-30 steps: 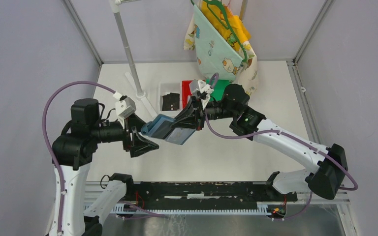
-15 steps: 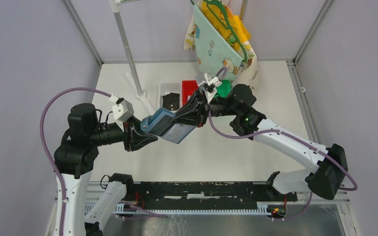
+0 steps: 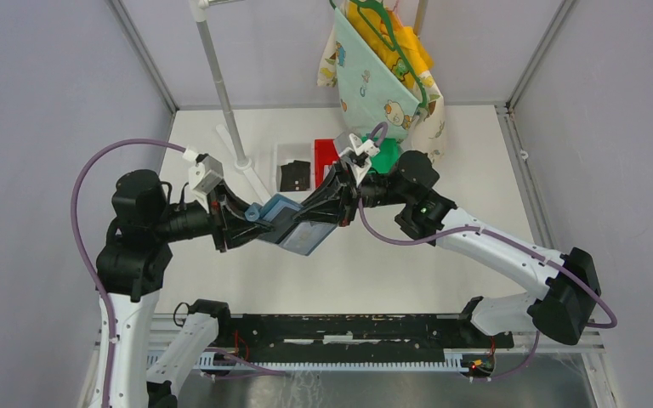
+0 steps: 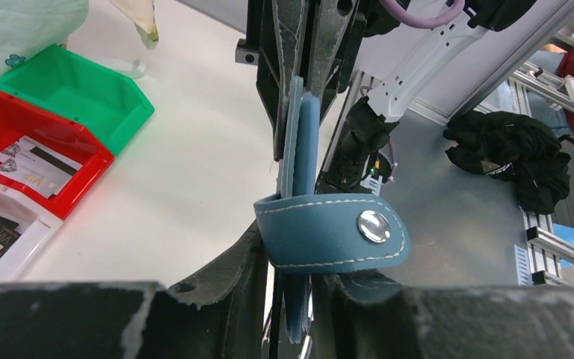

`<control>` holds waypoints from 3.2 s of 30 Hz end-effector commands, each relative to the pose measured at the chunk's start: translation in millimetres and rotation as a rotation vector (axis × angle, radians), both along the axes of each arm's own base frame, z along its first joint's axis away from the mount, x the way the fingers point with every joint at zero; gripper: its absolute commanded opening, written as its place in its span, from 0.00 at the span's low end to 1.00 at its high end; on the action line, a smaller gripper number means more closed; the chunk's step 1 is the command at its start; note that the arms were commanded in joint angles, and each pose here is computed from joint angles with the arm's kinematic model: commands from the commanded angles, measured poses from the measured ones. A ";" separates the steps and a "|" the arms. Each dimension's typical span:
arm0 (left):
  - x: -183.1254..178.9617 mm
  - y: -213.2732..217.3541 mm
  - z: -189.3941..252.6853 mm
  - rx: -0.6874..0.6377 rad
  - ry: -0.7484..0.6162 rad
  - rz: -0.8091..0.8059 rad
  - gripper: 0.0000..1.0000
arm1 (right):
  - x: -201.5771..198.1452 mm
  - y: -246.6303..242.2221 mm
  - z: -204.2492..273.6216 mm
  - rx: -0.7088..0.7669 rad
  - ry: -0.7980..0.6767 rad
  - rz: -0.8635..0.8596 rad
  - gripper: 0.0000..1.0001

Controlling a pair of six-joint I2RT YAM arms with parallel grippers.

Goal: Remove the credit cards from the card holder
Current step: Remove the credit card from the card holder.

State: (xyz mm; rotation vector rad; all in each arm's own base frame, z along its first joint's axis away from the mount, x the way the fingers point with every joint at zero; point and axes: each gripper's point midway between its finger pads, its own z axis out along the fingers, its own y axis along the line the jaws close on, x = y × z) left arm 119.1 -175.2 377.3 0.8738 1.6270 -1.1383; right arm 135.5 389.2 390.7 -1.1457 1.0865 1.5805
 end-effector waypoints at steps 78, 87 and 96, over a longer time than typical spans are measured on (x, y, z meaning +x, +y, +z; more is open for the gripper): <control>32.7 -14.7 46.8 -0.222 0.235 0.025 0.02 | 38.3 0.6 -10.0 0.178 0.492 -0.133 0.50; 16.9 -16.9 50.9 -0.227 0.244 -0.055 0.02 | 37.7 0.0 14.8 0.290 0.535 -0.064 0.48; 13.9 -16.7 45.3 -0.220 0.243 -0.065 0.02 | 38.7 -0.3 39.1 0.398 0.547 -0.029 0.39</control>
